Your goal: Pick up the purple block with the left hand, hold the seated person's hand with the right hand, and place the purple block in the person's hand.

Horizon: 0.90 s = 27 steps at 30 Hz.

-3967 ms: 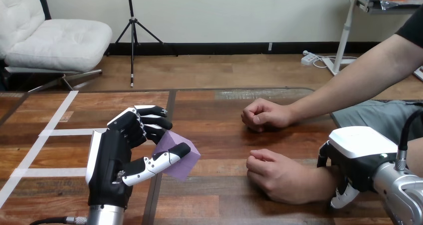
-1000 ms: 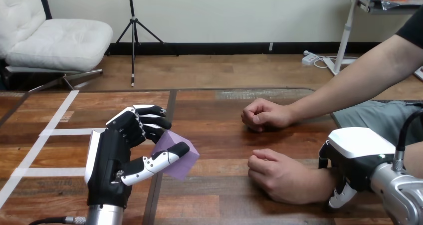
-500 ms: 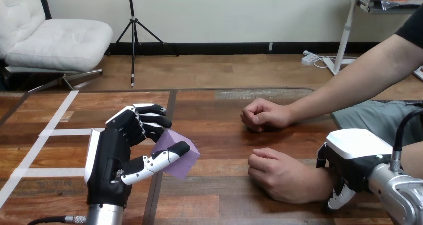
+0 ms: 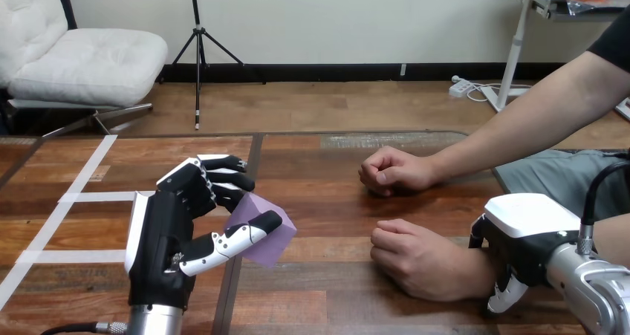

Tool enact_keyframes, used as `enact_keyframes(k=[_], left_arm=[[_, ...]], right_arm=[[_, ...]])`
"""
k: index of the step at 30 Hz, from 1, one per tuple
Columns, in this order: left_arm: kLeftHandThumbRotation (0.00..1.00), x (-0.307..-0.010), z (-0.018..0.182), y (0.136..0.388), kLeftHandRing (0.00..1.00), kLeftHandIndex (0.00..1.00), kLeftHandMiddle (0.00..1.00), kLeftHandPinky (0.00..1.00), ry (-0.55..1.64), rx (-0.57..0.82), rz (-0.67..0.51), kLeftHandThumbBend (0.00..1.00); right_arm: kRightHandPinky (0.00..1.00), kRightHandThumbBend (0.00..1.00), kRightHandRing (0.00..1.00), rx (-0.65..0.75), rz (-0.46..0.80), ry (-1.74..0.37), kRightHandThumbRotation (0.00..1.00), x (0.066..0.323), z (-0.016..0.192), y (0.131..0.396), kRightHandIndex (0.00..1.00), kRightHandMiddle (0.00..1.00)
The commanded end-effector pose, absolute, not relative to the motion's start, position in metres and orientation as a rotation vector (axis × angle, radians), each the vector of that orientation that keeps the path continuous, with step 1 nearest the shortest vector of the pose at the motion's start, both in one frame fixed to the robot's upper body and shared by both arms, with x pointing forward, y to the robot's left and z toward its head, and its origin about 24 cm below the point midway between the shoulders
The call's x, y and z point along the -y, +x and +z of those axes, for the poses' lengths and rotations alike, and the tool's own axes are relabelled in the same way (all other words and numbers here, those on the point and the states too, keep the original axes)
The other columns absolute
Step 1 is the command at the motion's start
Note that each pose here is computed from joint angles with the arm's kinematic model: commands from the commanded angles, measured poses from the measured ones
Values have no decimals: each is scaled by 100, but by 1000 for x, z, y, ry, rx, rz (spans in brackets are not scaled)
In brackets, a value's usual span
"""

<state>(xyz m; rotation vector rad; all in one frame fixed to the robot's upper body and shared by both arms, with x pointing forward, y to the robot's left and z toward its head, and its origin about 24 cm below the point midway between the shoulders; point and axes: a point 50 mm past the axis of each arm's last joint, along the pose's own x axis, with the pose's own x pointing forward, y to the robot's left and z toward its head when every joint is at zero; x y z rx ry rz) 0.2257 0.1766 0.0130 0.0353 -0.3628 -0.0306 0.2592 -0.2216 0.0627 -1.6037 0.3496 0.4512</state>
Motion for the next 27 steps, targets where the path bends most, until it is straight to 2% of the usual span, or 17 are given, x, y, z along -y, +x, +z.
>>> enact_keyframes(k=[1,10,27], left_arm=[[11,-176,33,235,42,55,51,35,34,461,-32,82],[11,-177,33,235,42,55,51,35,35,459,-30,82],[12,-177,34,235,42,56,51,35,42,462,-32,82]], right_arm=[[42,80,54,-364,498,-1577,0,215,52,260,65,61],[45,80,57,-362,508,-1584,0,215,49,258,68,63],[47,78,57,-370,521,-1584,0,216,43,257,67,65]])
